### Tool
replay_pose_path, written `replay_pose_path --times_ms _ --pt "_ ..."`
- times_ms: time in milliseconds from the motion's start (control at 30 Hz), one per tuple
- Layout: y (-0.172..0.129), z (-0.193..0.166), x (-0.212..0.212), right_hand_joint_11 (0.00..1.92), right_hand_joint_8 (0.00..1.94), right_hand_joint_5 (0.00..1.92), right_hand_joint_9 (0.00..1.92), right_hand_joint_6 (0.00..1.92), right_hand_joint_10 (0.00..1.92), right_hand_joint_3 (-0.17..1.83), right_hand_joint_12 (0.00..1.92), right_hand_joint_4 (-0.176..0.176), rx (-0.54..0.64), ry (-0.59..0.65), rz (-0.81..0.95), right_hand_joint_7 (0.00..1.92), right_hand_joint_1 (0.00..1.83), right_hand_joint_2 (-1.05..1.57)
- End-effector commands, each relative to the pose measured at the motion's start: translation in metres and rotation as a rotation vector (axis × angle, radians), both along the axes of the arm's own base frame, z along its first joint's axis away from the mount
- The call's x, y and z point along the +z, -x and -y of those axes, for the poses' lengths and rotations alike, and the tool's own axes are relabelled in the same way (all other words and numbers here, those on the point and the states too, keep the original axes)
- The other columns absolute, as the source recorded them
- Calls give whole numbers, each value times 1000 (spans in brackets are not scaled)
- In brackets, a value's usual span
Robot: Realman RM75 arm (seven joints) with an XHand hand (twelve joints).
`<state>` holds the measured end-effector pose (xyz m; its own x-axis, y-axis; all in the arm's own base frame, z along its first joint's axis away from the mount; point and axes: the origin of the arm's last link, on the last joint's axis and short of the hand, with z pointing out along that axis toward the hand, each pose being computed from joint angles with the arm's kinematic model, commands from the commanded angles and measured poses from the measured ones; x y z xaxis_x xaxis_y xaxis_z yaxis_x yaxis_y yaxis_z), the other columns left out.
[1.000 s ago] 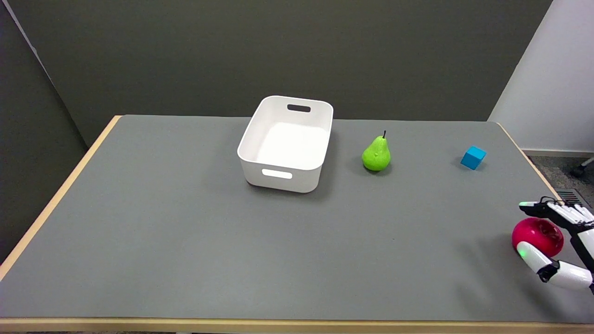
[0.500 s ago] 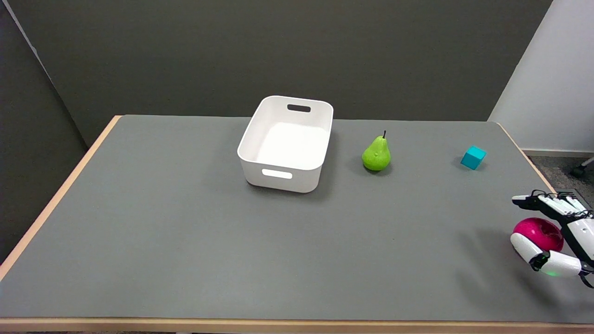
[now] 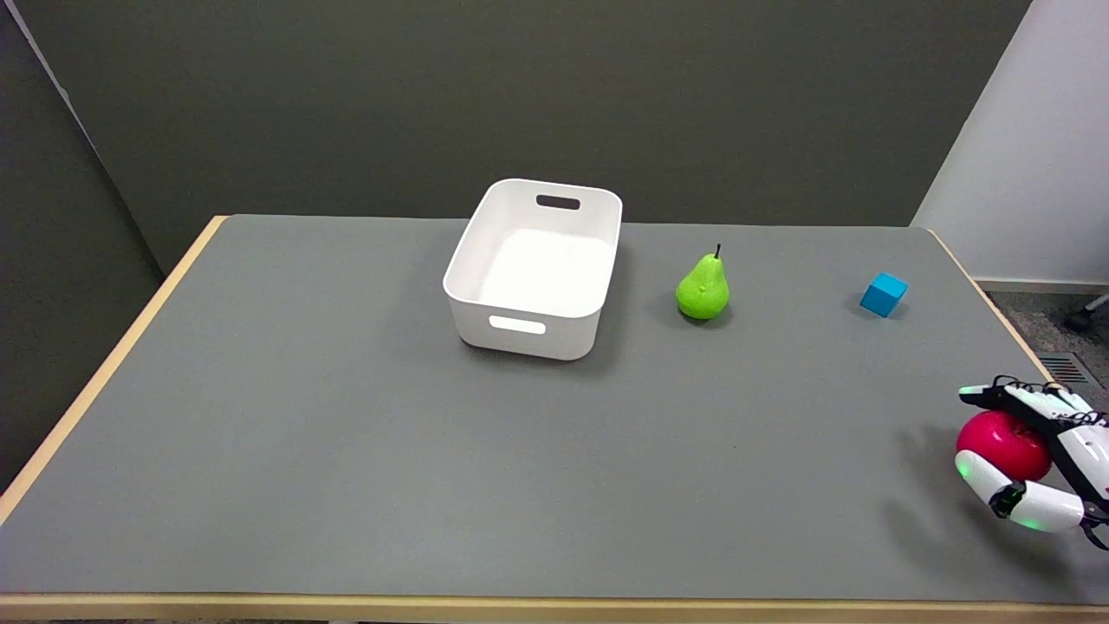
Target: Pick up the red apple.
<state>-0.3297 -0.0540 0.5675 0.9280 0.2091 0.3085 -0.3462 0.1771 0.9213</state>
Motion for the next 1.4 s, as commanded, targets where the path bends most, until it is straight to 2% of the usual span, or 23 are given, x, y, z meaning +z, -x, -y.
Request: replay_pose_path --times_ms 33,167,233,300,367,433,467,500,567,667,833,1033,1200,1400 --pt "9 0 3 121 507 360 329 692 888 841 1265 90 -66 11 5 492 320 643" --pt "6 5 2 271 553 375 403 757 950 887 1411 114 -54 -7 -13 515 559 658" --pt "5 7 1 436 671 415 507 885 1069 901 1576 131 -48 -13 -31 575 655 683" --pt "3 9 0 512 777 462 586 1035 1157 904 1625 148 -40 -16 -66 625 700 706" --pt "0 10 -1 623 1093 649 767 1538 1329 362 1879 176 -28 -21 -103 808 843 1125" --pt "-4 12 -3 544 1173 676 788 1524 1375 428 1913 176 -8 -26 -142 836 863 1079" --pt "-5 13 -3 453 1415 691 844 1531 1566 481 1921 163 -5 -26 -151 835 879 1050" --pt "-6 13 -3 342 1764 703 924 1547 1847 539 1921 144 5 -26 -160 822 896 1022" --pt "-10 15 -3 236 1927 737 882 1518 1919 613 1921 171 27 -20 -179 785 902 965" --pt "-21 18 -2 199 1941 770 832 1525 1921 730 1921 176 87 -17 -211 653 919 895" --pt "-45 29 2 142 1941 786 719 1541 1921 801 1921 176 216 -31 -261 453 927 857" --pt "-75 65 2 167 1941 801 768 1567 1921 882 1921 176 358 -81 -279 434 934 817" --pt "-105 130 -10 197 1941 804 804 1584 1921 918 1921 176 420 -197 -293 430 935 803" --pt "-139 226 -55 223 1941 807 809 1593 1921 938 1921 176 342 -319 -366 432 936 794"
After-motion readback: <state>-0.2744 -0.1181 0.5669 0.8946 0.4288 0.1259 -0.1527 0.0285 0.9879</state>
